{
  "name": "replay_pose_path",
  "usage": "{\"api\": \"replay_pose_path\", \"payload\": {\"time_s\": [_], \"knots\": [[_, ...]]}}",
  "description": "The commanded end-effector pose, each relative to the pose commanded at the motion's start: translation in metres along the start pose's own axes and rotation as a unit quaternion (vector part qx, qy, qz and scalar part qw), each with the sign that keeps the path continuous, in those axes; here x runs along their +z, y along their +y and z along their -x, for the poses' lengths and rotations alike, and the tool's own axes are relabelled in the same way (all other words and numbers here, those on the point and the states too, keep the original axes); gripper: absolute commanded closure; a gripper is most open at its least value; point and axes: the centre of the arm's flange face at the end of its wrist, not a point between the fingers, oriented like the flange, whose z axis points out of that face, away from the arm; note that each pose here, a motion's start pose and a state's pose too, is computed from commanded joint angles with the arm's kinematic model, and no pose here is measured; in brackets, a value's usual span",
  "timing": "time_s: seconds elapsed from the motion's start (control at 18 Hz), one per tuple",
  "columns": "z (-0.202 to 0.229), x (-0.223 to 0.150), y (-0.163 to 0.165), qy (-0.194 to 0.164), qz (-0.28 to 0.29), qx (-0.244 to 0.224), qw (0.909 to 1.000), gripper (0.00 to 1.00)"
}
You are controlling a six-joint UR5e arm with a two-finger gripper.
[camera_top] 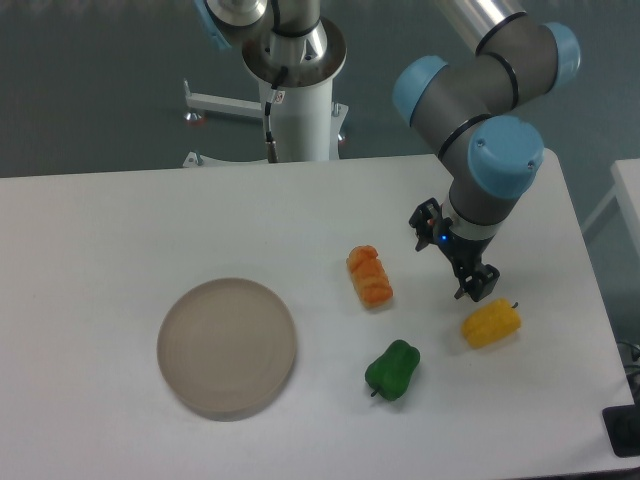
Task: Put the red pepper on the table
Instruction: 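Lift the open gripper away from the red pepper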
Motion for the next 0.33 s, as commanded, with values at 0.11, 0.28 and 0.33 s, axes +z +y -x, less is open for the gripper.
{"api": "replay_pose_path", "payload": {"time_s": [0.11,0.28,0.33], "knots": [[0.0,0.0,0.0,0.0,0.0,0.0,1.0,0.0],[-0.0009,0.001,-0.0002,0.001,-0.001,0.0,1.0,0.0],[-0.0009,0.001,-0.0004,0.001,-0.002,0.0,1.0,0.0]]}}
